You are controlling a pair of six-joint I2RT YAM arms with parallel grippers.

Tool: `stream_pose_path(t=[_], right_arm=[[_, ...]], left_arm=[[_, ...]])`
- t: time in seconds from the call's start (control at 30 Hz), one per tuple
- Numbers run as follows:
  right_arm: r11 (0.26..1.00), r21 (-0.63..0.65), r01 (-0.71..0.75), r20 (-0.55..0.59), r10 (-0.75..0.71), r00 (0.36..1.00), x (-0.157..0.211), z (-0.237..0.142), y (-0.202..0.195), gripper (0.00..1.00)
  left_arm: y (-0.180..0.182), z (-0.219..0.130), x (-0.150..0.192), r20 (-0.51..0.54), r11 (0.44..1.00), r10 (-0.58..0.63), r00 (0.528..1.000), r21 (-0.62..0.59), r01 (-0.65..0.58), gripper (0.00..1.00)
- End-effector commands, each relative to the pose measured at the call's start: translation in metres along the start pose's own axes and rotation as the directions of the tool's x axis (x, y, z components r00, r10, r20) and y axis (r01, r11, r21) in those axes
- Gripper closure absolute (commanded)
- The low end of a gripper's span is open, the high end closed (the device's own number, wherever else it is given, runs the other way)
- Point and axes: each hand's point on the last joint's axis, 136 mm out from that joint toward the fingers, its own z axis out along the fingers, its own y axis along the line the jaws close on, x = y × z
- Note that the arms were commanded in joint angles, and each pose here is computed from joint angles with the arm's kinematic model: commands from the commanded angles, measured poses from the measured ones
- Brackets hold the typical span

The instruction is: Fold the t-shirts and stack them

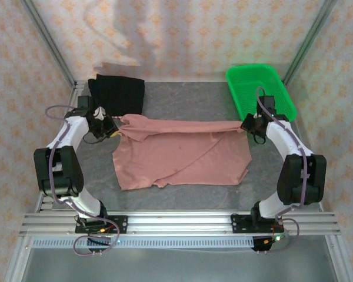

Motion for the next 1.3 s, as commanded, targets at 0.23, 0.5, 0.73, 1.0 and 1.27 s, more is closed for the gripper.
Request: stream_pose_path(t=[0.23,0.5,0.73,1.0,1.27], right_arm=[[0.997,0.065,0.050,0.012,-0.051,0.999,0.017,0.000,-0.023,0.99],[0.993,0.100,0.066,0.003,-0.066,0.998,0.025,0.005,-0.033,0.99],[0.990,0.117,0.075,-0.005,-0.074,0.997,0.026,0.008,-0.036,0.99],[0.989,0.122,0.079,-0.017,-0.077,0.997,0.030,0.013,-0.039,0.99],[0.989,0.125,0.073,-0.037,-0.069,0.997,0.038,0.020,-0.042,0.97]], left_arm=[[0.015,0.010,0.027,-0.032,0.999,-0.037,0.999,0.005,0.037,1.00],[0.018,0.007,0.058,-0.056,0.998,-0.059,0.997,0.014,0.060,1.00],[0.012,-0.005,0.072,-0.046,0.995,-0.095,0.994,0.038,0.096,1.00],[0.017,-0.005,0.096,-0.072,0.991,-0.127,0.989,0.043,0.130,1.00],[0.044,0.023,0.120,-0.125,0.984,-0.180,0.976,-0.015,0.179,1.00]])
